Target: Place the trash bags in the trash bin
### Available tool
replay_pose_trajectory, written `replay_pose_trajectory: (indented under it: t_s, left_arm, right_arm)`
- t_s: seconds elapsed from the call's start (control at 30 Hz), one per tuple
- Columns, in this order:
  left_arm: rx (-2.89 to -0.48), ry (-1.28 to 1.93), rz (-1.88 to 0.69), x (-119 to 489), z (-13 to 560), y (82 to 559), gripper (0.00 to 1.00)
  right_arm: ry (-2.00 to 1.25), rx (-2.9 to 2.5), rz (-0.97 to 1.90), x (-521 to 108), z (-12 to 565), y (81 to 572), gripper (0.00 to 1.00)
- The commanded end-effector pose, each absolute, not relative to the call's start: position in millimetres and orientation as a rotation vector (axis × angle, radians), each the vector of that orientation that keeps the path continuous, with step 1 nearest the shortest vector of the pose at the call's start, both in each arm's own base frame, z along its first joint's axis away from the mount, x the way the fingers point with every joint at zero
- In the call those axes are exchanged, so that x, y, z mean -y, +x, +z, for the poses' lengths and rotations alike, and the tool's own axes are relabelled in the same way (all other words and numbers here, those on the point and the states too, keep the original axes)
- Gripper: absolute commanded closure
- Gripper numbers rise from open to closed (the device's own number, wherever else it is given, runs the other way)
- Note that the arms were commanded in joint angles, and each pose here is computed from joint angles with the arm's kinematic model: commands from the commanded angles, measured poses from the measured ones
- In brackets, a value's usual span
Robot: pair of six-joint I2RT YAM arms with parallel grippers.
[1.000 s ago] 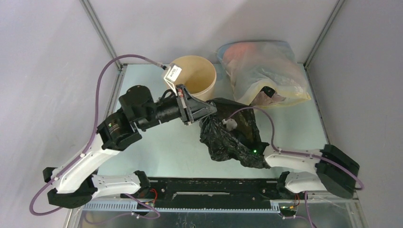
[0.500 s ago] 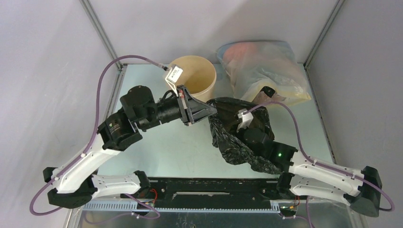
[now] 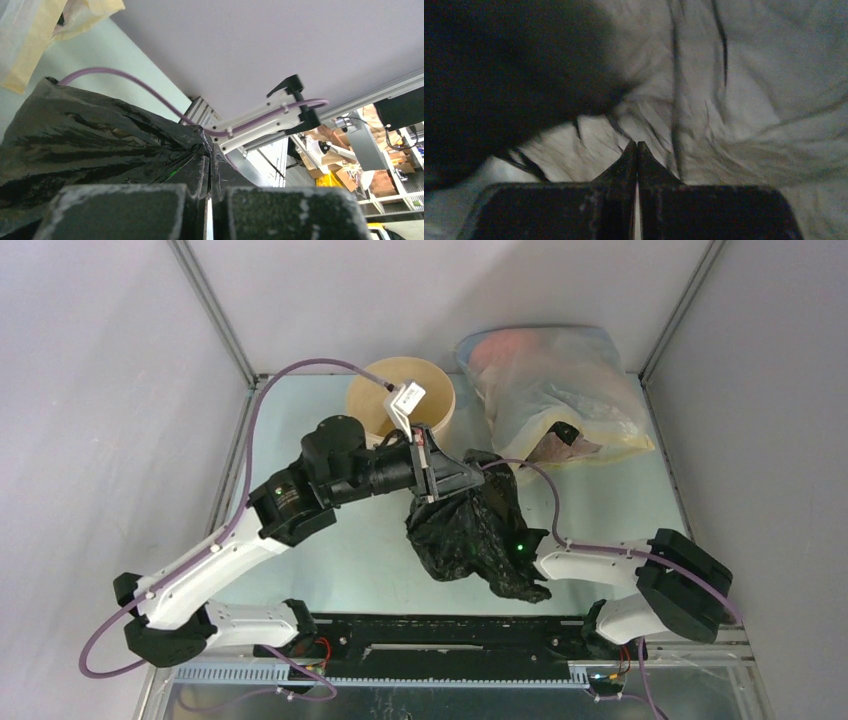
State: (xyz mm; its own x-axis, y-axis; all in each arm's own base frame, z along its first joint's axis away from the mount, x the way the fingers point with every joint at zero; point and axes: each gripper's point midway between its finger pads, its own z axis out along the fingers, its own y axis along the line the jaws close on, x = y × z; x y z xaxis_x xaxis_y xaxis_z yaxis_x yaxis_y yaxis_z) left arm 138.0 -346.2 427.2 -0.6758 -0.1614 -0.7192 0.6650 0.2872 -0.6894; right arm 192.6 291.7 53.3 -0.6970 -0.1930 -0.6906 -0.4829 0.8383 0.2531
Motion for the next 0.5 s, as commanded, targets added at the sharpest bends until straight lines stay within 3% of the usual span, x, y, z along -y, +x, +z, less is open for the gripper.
replay_pose_trajectory:
  t_s: [0.0, 0.47]
  left_arm:
    - [-1.59, 0.413, -1.539, 317, 507, 126, 1.0]
    - [-1.569, 0.391, -1.448, 273, 509, 114, 1.0]
  right_arm:
    - [-0.451, -2.297, 0.633, -307, 68, 198, 1.0]
    - [-0.331, -2.283, 0.518, -270, 89, 206, 1.0]
